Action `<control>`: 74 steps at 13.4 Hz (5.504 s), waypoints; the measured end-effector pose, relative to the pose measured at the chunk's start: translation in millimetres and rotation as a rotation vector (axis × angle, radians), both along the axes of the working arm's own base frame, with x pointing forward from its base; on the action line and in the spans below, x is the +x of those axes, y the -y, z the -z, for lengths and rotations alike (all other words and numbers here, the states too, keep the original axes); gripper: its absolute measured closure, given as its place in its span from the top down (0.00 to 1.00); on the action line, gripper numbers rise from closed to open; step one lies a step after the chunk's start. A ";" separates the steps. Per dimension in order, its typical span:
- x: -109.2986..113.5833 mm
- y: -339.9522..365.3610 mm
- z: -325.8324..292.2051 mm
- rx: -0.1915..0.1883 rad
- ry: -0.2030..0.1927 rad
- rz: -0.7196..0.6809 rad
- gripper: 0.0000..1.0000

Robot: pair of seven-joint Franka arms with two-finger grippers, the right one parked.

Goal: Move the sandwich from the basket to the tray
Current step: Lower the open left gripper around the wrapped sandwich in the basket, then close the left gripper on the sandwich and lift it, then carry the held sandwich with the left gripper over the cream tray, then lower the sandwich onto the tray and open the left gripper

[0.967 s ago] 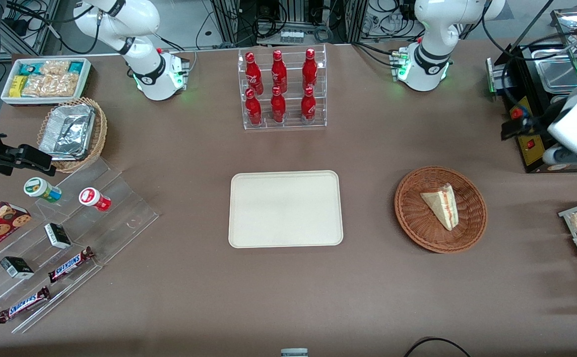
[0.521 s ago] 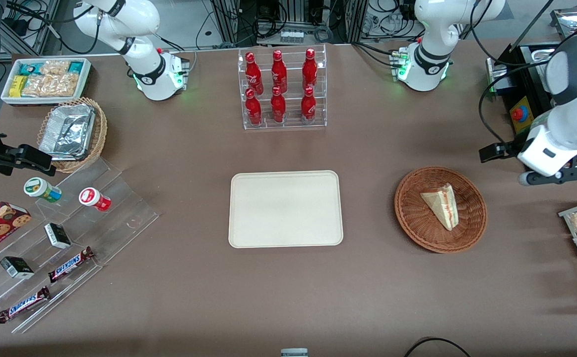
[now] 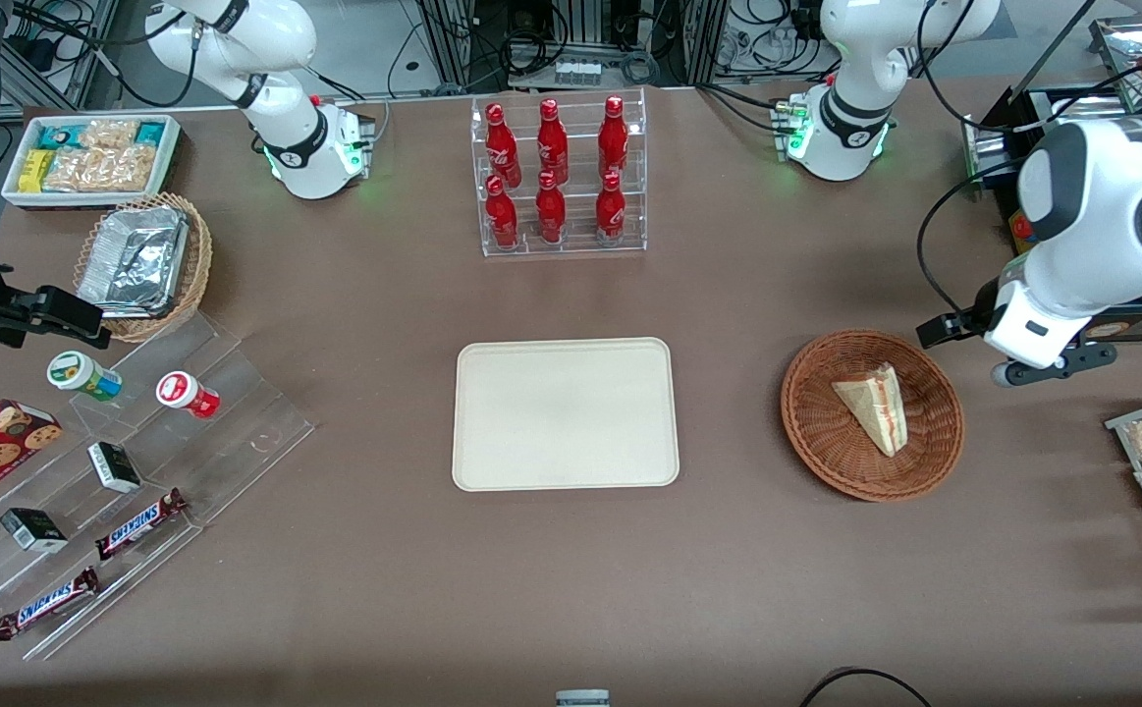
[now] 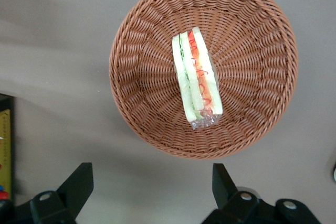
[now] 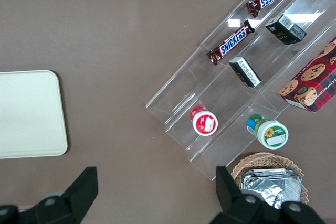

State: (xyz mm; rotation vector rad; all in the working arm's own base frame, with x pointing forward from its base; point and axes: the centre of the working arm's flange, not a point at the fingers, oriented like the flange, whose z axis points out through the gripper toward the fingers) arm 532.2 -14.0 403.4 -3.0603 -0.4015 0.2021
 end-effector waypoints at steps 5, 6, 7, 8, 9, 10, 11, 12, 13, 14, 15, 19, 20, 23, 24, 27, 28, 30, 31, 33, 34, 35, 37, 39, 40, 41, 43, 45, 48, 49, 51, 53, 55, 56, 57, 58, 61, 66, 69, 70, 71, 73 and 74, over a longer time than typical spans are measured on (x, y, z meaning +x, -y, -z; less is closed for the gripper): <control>5.1 23.3 40.7 0.009 -0.010 -0.049 1.00; 6.6 25.5 49.0 0.009 -0.017 -0.046 1.00; 8.8 26.6 56.2 0.008 -0.016 -0.046 1.00; 10.6 26.9 62.6 0.007 -0.015 -0.047 1.00; 12.0 27.0 68.5 0.006 -0.017 -0.048 1.00; 13.6 27.1 74.5 0.006 -0.016 -0.055 1.00; 15.6 27.4 81.0 0.007 -0.012 -0.070 1.00; 17.9 28.0 88.8 0.009 -0.007 -0.094 1.00; 20.2 29.6 97.2 0.010 -0.002 -0.112 1.00; 22.3 32.1 105.4 0.010 0.004 -0.124 1.00; 24.0 34.4 113.4 0.009 0.007 -0.129 1.00; 29.6 35.9 138.0 0.004 0.025 -0.138 1.00; 30.1 35.9 142.0 0.003 0.026 -0.140 1.00; 29.8 34.9 148.0 0.009 0.019 -0.177 0.68; 29.7 34.7 148.2 0.010 0.019 -0.186 0.59; 29.5 34.5 148.5 0.011 0.018 -0.194 0.33; 29.5 34.4 148.3 0.012 0.016 -0.194 0.30; 32.5 34.1 141.7 0.017 -0.007 -0.195 0.26; 37.0 34.1 132.1 0.022 -0.028 -0.195 0.25; 50.6 34.1 100.6 0.040 -0.060 -0.189 0.21; 56.3 34.1 82.9 0.056 -0.073 -0.181 0.15; 60.8 35.5 64.7 0.071 -0.085 -0.171 0.15; 65.7 52.8 31.2 0.081 -0.098 -0.131 0.15; 65.1 83.8 12.8 0.071 -0.097 -0.062 0.15; 63.5 102.7 8.1 0.062 -0.090 -0.026 0.15; 59.9 123.2 5.9 0.053 -0.086 0.015 0.15; 50.0 171.0 2.8 0.030 -0.080 0.103 0.15; 42.6 220.2 1.2 0.010 -0.072 0.184 0.15; 35.4 288.0 23.0 -0.015 -0.076 0.282 0.15; 33.4 308.9 35.0 -0.026 -0.070 0.301 0.15; 28.2 344.5 59.2 -0.043 -0.064 0.312 0.15; 25.6 373.1 77.9 -0.060 -0.066 0.335 0.15; 26.3 397.1 91.4 -0.072 -0.068 0.345 0.15; 28.2 404.6 97.4 -0.078 -0.069 0.348 0.15; 29.7 410.2 103.2 -0.080 -0.070 0.352 0.15; 31.0 414.0 109.5 -0.077 -0.069 0.359 0.15; 33.1 427.4 130.4 -0.074 -0.050 0.355 0.15; 39.9 435.9 153.5 -0.063 -0.036 0.336 0.15; 42.1 438.1 164.6 -0.072 -0.024 0.313 0.20; 42.6 439.3 168.0 -0.077 -0.016 0.313 0.30; 41.1 442.0 170.3 -0.075 -0.012 0.320 0.41; 32.0 454.2 171.1 -0.063 -0.004 0.315 0.61; 28.5 459.2 170.6 -0.058 0.000 0.302 0.72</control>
